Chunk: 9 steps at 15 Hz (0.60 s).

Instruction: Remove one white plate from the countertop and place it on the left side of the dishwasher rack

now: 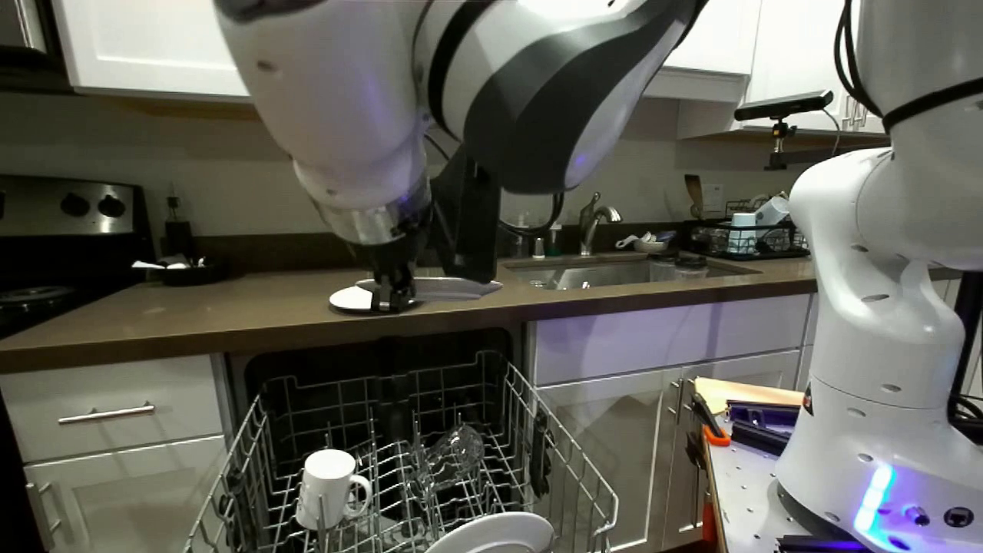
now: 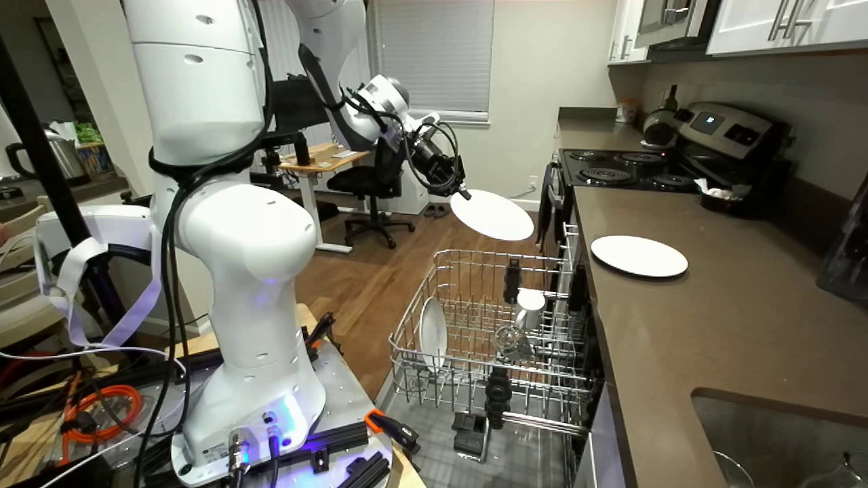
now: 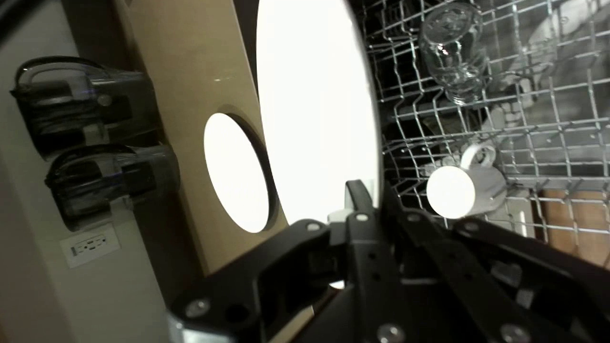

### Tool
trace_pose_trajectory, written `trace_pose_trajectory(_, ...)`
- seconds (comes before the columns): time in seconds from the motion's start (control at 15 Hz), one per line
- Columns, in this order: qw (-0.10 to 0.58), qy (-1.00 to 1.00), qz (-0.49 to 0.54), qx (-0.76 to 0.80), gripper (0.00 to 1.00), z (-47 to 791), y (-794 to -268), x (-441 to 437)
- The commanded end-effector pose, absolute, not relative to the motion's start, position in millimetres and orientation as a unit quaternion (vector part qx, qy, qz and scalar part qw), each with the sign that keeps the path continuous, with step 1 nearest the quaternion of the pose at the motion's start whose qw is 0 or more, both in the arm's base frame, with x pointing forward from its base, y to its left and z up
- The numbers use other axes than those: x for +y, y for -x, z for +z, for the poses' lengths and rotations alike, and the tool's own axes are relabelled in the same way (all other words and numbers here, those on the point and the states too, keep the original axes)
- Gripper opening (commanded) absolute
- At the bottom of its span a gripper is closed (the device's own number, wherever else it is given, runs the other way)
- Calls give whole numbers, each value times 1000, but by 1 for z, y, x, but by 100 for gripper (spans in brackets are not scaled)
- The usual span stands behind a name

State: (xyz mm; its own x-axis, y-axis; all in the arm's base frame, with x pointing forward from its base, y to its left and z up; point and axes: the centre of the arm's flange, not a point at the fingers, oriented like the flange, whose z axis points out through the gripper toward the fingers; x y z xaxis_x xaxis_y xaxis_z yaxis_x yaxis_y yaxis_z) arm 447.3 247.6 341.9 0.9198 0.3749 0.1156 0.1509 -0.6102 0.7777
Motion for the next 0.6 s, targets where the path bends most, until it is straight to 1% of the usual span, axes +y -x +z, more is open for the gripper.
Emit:
trace_pose_trajectory(0.0, 329, -918, 150, 164, 6, 390, -427, 227)
trace_pose_trajectory(0.27, 232, -948, 136, 171, 6, 407, -432, 211)
trace_pose_trajectory(0.53, 189, -960, 86, 188, 6, 398, -441, 193)
